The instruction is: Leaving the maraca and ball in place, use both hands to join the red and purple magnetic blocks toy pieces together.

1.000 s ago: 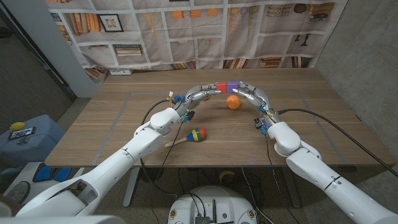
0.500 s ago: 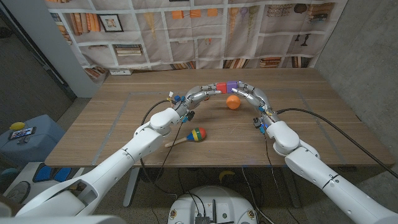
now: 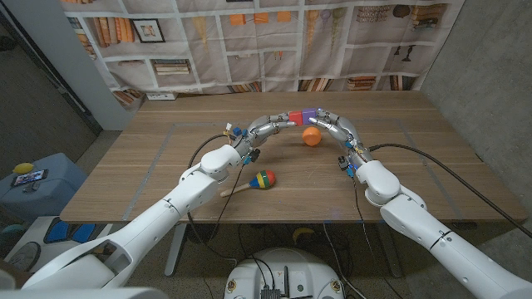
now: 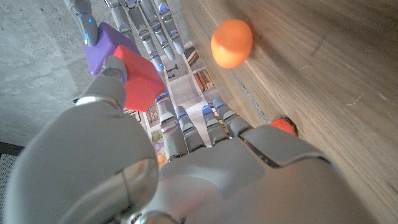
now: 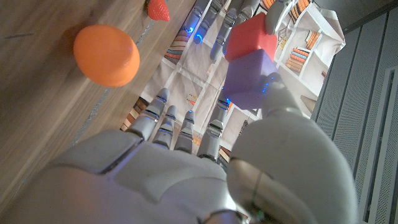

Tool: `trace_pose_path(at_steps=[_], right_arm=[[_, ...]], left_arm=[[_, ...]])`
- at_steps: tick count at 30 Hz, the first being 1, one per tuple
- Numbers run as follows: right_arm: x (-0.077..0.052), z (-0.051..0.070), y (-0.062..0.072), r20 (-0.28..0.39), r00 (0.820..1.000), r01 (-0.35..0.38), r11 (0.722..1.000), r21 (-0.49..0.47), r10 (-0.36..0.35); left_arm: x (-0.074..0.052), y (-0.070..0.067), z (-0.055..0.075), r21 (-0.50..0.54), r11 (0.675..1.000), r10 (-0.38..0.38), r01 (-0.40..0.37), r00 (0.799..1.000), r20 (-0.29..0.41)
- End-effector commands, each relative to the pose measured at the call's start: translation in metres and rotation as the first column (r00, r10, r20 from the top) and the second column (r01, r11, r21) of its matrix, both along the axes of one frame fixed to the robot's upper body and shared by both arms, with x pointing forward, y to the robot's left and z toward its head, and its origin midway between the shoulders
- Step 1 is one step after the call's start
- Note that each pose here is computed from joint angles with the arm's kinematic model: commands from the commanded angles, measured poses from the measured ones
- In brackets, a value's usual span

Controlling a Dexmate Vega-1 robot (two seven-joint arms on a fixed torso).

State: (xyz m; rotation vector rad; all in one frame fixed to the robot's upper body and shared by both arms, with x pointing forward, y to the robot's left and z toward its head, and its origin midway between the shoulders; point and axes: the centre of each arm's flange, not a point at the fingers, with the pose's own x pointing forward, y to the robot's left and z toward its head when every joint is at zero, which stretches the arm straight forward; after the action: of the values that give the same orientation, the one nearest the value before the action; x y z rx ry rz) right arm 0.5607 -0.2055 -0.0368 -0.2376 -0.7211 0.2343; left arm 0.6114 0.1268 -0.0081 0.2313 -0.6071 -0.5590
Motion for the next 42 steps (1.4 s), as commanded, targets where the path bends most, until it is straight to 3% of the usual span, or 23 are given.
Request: trace_pose_path(at_steps=[1, 42], right_arm=[[0.005, -0.0007, 0.0001, -0.015, 1.0, -0.006, 1.0, 0.004, 0.006], [0.0034, -0.0031, -0.0012, -0.021, 0.999, -0.032, 0.999, 0.022, 0.032]], left_arm=[[0.0008, -0.001, 0.0004, -0.005, 1.0, -0.001, 0.001, 1.0, 0.003], [-0.0002, -0.0012, 0.0022, 0.019, 0.999, -0.038, 0.038, 0.999, 0.003]])
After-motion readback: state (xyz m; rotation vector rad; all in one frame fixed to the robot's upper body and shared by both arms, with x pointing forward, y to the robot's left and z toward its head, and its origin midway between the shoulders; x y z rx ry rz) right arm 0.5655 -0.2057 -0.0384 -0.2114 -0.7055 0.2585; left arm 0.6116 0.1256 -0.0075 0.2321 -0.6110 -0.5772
